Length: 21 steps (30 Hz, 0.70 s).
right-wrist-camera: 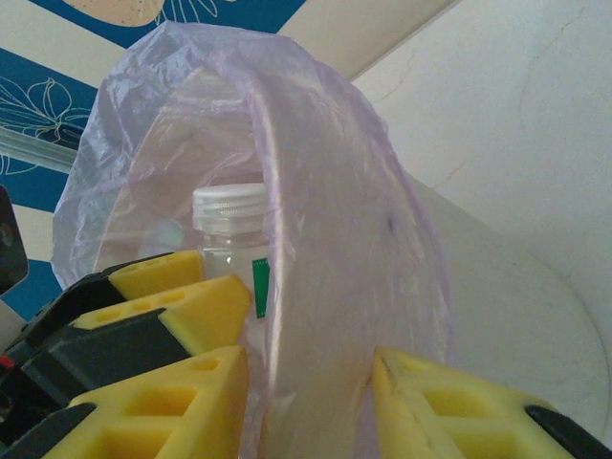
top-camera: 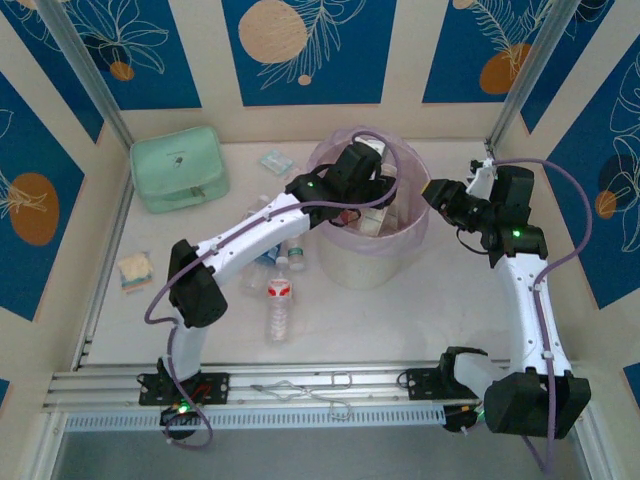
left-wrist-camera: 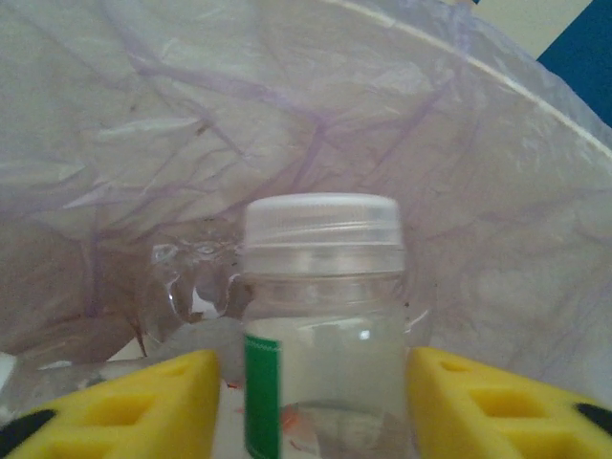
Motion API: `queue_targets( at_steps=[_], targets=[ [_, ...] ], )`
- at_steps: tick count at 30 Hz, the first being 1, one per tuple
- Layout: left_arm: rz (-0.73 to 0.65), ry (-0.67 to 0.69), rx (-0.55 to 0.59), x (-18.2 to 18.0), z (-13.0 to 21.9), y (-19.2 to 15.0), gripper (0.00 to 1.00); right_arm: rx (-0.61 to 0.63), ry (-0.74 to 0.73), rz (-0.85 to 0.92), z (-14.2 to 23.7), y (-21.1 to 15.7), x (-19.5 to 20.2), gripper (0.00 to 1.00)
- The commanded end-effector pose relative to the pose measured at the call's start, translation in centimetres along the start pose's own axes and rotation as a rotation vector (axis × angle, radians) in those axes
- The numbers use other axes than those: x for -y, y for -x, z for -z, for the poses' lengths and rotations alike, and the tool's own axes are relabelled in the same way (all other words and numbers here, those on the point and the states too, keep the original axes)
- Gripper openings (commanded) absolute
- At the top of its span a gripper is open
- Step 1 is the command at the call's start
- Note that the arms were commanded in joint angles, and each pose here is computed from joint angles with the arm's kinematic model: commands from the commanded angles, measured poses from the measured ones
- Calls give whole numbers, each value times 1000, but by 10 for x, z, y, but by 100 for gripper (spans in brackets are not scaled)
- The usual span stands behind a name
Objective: Put the plastic bottles in the bin
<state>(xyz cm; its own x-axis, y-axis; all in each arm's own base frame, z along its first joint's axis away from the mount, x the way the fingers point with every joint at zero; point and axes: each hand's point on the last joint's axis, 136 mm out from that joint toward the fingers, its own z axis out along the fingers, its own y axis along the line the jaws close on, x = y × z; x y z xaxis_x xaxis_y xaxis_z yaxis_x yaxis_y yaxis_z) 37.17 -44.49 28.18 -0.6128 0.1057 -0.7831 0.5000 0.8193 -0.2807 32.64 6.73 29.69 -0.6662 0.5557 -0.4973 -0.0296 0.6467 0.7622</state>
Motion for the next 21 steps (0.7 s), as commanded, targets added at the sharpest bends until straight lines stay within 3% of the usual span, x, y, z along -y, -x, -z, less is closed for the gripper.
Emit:
queue_targets(
  at_steps=[1,5,10,17,19,21],
  targets=[
    [-81,-13,-154,-3,15,-30,66,7,-5,-3,0,0,0,39],
    [-107,-120,-87,20,39,-3,87,14,-7,-1,0,2,-1,40],
    [-150,-146,37,28,88,38,99,2,-12,-3,-1,-2,1,39],
    [-220,-66,142,7,150,66,100,10,10,-9,-2,1,-3,41],
    [-235,7,176,-13,166,72,99,3,19,-8,-2,0,-6,41],
    [-208,142,164,-57,177,70,100,-4,50,-7,-1,-1,-13,46]
  ],
)
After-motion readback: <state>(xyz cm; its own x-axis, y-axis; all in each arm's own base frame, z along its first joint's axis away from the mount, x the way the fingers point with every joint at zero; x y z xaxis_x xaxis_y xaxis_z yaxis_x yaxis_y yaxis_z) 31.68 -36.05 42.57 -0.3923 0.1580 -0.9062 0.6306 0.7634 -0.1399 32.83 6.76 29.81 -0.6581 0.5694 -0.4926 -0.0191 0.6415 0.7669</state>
